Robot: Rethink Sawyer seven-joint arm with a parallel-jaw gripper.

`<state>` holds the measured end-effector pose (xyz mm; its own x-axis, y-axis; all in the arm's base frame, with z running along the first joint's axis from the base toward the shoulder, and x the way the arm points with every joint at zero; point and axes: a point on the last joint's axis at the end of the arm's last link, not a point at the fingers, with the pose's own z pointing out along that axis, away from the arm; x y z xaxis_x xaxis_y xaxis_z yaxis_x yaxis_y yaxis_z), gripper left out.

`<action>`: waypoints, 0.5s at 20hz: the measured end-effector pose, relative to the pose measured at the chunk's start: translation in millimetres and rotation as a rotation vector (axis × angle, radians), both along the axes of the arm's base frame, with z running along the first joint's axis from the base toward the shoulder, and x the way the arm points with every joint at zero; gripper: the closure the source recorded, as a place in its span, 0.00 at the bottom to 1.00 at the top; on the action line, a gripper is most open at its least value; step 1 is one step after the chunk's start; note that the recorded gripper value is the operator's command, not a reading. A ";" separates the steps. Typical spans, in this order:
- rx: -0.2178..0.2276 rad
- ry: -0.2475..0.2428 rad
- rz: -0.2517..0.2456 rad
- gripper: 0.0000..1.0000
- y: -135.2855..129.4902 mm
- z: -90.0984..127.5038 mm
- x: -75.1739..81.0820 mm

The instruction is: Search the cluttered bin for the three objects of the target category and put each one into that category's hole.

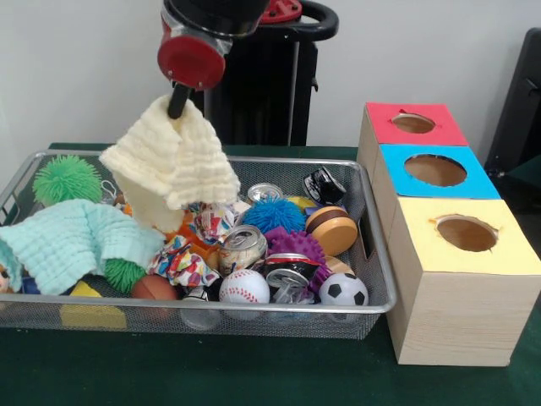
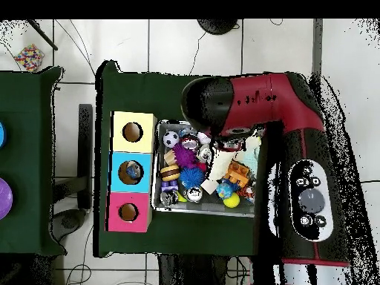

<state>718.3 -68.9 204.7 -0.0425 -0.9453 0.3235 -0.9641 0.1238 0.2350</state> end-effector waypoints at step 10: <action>-0.025 0.019 -0.032 1.00 -10.5 36.3 -9.1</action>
<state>709.2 -79.4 241.0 -0.0659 -0.9352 0.3478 -0.9550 0.1602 0.2498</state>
